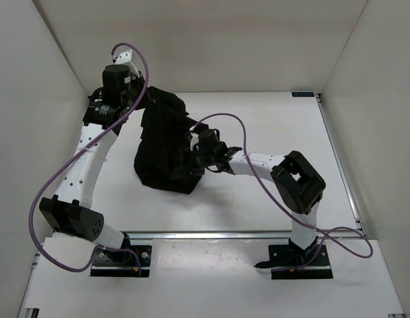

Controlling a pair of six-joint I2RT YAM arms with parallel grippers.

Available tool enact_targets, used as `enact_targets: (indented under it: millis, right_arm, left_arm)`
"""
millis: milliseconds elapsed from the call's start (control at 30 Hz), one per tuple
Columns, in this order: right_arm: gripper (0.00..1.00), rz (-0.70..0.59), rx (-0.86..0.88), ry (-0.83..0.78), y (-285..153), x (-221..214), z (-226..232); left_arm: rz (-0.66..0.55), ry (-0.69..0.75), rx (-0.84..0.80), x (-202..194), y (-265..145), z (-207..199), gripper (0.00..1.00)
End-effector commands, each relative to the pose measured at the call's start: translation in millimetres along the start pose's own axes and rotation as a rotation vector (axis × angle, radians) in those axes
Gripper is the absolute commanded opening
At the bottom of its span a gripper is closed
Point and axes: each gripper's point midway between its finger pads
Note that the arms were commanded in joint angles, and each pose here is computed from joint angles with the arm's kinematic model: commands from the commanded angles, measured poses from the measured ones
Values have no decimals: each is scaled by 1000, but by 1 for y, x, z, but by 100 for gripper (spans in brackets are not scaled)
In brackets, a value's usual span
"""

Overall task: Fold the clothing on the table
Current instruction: Flatten the skirt out

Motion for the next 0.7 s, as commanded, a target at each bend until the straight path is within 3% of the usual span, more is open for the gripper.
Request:
enact_targets:
  millis: [0,667]
  right_arm:
    - [70,-87,8,-55,-10,25,14]
    - [64,-180,-80,-9,-24,38,-17]
  left_arm:
    - [-44,-8,-43,13,-3,-10,0]
    - [-47,-6,-47,14,-1,-11,0]
Point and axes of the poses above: each gripper's point midway between its finger pads, its own y axis out along the fingers, its own z axis along the line the jaws close on, x = y × z, and after that the axes turned 10 degrees about -y, right-handed
